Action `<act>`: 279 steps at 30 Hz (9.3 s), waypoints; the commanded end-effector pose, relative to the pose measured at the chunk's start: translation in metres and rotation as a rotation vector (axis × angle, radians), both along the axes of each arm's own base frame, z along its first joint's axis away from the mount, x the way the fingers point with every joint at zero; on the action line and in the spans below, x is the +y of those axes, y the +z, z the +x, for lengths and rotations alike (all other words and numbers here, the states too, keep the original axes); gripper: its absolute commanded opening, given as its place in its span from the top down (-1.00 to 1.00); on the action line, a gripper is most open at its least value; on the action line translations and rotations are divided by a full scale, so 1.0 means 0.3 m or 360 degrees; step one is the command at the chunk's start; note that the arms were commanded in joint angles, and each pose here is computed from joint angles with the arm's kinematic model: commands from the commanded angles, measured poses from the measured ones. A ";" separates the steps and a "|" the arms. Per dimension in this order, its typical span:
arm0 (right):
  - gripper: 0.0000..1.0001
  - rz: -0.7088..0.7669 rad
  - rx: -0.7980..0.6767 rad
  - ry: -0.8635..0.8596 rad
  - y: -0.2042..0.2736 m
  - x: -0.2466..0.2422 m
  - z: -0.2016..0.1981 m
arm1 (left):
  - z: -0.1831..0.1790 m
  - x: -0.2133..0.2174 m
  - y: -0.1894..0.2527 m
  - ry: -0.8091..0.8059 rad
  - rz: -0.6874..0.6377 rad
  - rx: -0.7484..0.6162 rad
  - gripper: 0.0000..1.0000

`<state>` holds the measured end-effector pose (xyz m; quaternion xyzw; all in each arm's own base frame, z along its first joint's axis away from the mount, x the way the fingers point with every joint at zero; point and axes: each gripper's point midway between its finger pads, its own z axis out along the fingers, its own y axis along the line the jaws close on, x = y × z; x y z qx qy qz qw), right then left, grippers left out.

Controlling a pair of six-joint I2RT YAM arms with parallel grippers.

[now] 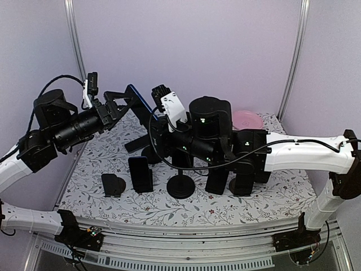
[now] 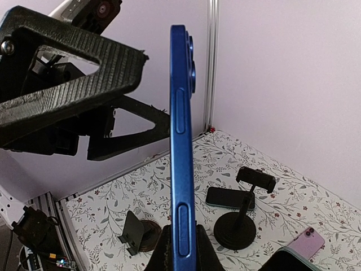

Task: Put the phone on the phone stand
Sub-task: Pass from the right arm to the left, then place the phone on the phone stand, then reset both arms

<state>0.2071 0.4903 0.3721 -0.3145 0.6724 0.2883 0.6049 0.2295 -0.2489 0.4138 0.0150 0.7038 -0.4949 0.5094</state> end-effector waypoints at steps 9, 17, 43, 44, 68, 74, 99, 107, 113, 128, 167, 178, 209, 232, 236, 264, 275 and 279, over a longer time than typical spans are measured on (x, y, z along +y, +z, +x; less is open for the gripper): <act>0.96 0.0067 -0.0119 -0.0034 0.108 0.005 -0.024 | 0.029 -0.015 0.041 0.0056 -0.0071 0.0022 -0.82; 0.96 0.0068 -0.0115 -0.0022 0.105 0.012 -0.030 | 0.040 -0.027 0.039 0.0057 -0.0093 0.0030 -0.50; -0.98 0.0031 0.0051 -0.0121 0.104 -0.110 -0.029 | 0.038 0.141 0.015 0.0355 0.0105 -0.0023 0.22; -0.98 0.0030 0.0066 -0.0142 0.103 -0.127 -0.025 | 0.038 0.159 0.009 0.0387 0.0124 -0.0021 0.22; -0.98 0.0197 0.0294 -0.0461 0.072 -0.589 0.051 | 0.059 0.473 -0.394 0.0993 0.0686 0.0287 0.20; -0.98 0.0243 0.0306 -0.0467 0.083 -0.623 0.039 | 0.084 0.510 -0.508 0.1064 0.0857 0.0351 0.20; -0.98 0.0235 0.0310 -0.0463 0.056 -0.669 0.021 | 0.148 0.534 -0.817 0.1160 0.1317 0.0368 0.15; -0.98 0.0233 0.0318 -0.0464 0.045 -0.673 0.019 | 0.148 0.509 -0.832 0.1079 0.1315 0.0309 0.17; -0.98 0.0242 0.0322 -0.0462 0.046 -0.678 0.016 | 0.152 0.499 -0.845 0.1054 0.1337 0.0317 0.16; -0.98 0.0261 0.0333 -0.0442 0.040 -0.685 0.006 | 0.134 0.537 -0.943 0.1143 0.1390 0.0522 0.15; -0.98 0.0245 0.0325 -0.0421 0.024 -0.668 0.007 | 0.128 0.504 -0.968 0.1120 0.1406 0.0458 0.04; -0.97 0.0248 0.0328 -0.0414 0.026 -0.660 0.008 | 0.136 0.486 -0.948 0.1095 0.1398 0.0429 -0.07; -0.98 0.0236 0.0336 -0.0397 0.017 -0.642 0.008 | 0.130 0.471 -0.910 0.1056 0.1308 0.0417 -0.65; -0.98 0.0207 0.0342 -0.0400 -0.001 -0.628 0.014 | 0.124 0.464 -0.821 0.1035 0.1205 0.0372 -0.93; -0.98 0.0197 0.0347 -0.0407 -0.010 -0.626 0.016 | 0.123 0.453 -0.778 0.1006 0.1159 0.0340 -0.93; -0.98 0.0265 0.0391 -0.0895 -0.175 -1.107 0.017 | 0.073 0.345 -0.466 0.0642 0.0930 0.0077 -0.93; -0.98 0.0347 0.0456 -0.1047 -0.219 -1.306 -0.054 | 0.015 0.390 -0.421 0.0622 0.0877 0.0048 -0.93; -0.98 0.0290 0.0485 -0.1138 -0.254 -1.344 -0.056 | -0.011 0.422 -0.409 0.0640 0.0854 0.0050 -0.93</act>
